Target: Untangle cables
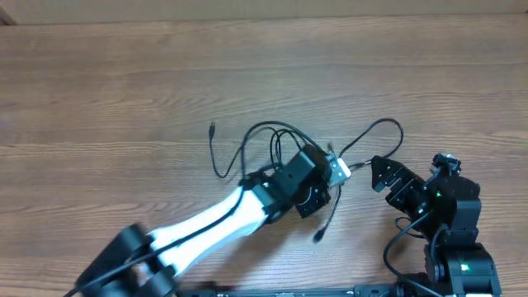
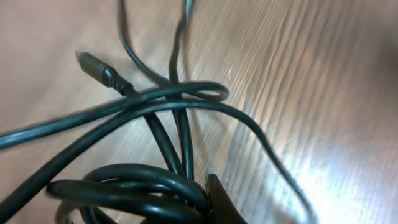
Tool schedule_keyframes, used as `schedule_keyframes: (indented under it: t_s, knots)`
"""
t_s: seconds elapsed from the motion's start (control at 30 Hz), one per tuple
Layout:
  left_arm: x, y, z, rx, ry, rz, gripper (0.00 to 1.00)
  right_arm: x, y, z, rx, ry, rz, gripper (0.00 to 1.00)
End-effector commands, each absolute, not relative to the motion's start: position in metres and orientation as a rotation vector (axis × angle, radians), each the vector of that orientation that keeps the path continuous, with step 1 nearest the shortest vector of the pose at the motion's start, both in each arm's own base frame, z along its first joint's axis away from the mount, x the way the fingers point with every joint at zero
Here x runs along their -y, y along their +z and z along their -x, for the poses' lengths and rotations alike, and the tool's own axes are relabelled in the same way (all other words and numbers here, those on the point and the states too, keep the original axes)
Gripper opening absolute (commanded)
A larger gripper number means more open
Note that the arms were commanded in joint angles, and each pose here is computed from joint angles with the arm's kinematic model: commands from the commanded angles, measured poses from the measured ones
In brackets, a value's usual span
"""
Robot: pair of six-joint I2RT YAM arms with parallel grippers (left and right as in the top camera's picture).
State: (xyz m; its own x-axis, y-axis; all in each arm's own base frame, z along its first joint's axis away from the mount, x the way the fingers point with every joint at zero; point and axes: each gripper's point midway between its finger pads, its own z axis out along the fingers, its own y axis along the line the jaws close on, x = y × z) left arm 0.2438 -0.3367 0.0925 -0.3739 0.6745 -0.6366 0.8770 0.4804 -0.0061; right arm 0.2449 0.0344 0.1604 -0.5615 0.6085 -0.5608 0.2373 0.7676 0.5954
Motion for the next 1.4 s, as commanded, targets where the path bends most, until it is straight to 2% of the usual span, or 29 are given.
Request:
schedule_keyframes:
  t_s: [0.0,0.07,0.13,0.17,0.23,0.33,0.47,0.6,0.7,1.03,1.37]
  knots:
    - [0.323,0.182,-0.255,-2.038,-0.518,-1.031,0.04,-0.037,0.168,-0.246,-2.142,0.618,-0.613,1.00]
    - [0.304,0.224,-0.263,-2.018,-0.572,-0.820,0.04,-0.047,0.173,-0.247,-2.137,0.683,-0.570,1.00]
    - [0.292,0.240,-0.268,-2.025,-0.615,-0.700,0.04,-0.057,0.181,-0.248,-2.124,0.753,-0.515,1.00]
    - [0.273,0.252,-0.276,-2.065,-0.667,-0.526,0.04,-0.073,0.193,-0.248,-2.104,0.837,-0.386,1.00]
    - [0.252,0.247,-0.282,-2.174,-0.753,-0.276,0.04,-0.091,0.207,-0.244,-2.070,0.928,-0.237,1.00]
    - [0.230,0.225,-0.285,-2.350,-0.886,0.145,0.04,-0.094,0.213,-0.244,-2.053,0.953,-0.210,1.00]
    - [0.241,0.228,-0.277,-2.429,-1.207,0.509,0.04,-0.094,0.211,-0.243,-2.060,0.954,-0.214,1.00]
    - [0.258,0.253,-0.276,-2.378,-1.425,0.553,0.04,-0.098,0.215,-0.243,-2.048,0.976,-0.190,1.00]
    - [0.271,0.284,-0.280,-2.267,-1.575,0.467,0.04,-0.109,0.223,-0.237,-2.027,1.042,-0.103,1.00]
    - [0.278,0.290,-0.274,-2.282,-1.689,0.588,0.04,-0.147,0.272,-0.207,-1.832,1.287,0.301,1.00]
    - [0.300,0.307,-0.266,-2.206,-1.743,0.574,0.04,-0.153,0.281,-0.198,-1.792,1.328,0.383,1.00]
